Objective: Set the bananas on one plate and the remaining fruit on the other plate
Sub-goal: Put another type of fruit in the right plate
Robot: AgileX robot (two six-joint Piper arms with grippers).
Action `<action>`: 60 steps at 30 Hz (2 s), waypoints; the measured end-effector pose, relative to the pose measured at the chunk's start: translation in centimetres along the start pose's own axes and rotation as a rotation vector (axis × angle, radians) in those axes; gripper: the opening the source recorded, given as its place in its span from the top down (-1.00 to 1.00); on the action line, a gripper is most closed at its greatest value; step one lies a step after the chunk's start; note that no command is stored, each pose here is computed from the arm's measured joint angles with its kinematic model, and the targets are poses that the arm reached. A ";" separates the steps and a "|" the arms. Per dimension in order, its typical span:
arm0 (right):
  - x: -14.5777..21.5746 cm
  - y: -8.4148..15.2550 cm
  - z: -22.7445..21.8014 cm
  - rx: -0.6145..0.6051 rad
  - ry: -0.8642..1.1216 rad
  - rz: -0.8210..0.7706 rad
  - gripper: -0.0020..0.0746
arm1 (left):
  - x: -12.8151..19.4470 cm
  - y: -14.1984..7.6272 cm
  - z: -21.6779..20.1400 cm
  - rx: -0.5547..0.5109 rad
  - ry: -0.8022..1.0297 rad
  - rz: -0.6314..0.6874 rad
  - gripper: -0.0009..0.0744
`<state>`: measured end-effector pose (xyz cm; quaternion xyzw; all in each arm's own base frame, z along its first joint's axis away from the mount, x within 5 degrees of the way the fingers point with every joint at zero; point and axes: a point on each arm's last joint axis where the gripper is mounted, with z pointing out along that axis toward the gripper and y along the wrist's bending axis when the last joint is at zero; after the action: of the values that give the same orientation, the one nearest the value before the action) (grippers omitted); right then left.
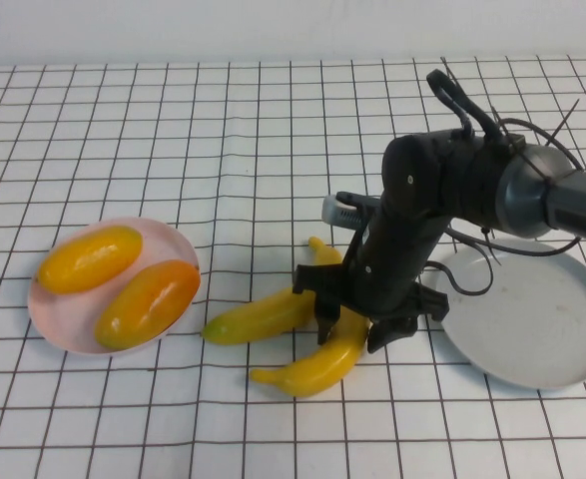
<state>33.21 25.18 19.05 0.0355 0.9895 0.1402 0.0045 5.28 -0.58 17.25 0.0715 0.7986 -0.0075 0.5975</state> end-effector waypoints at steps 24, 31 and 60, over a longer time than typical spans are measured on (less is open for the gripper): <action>1.9 -7.7 -10.1 0.429 -0.155 -0.317 0.11 | 0.0 0.0 0.0 0.000 0.000 0.000 0.98; -0.6 -14.1 -9.5 0.350 -0.102 -0.235 0.11 | 0.0 0.0 0.0 0.000 0.000 0.000 0.98; -2.3 0.2 -11.7 0.105 -0.253 -0.416 -0.30 | 0.0 0.0 0.0 0.000 0.000 0.000 0.98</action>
<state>35.25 21.95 30.36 -0.1516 0.9730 0.0791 0.1550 5.28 -0.58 17.25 0.0715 0.7986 -0.0075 0.5975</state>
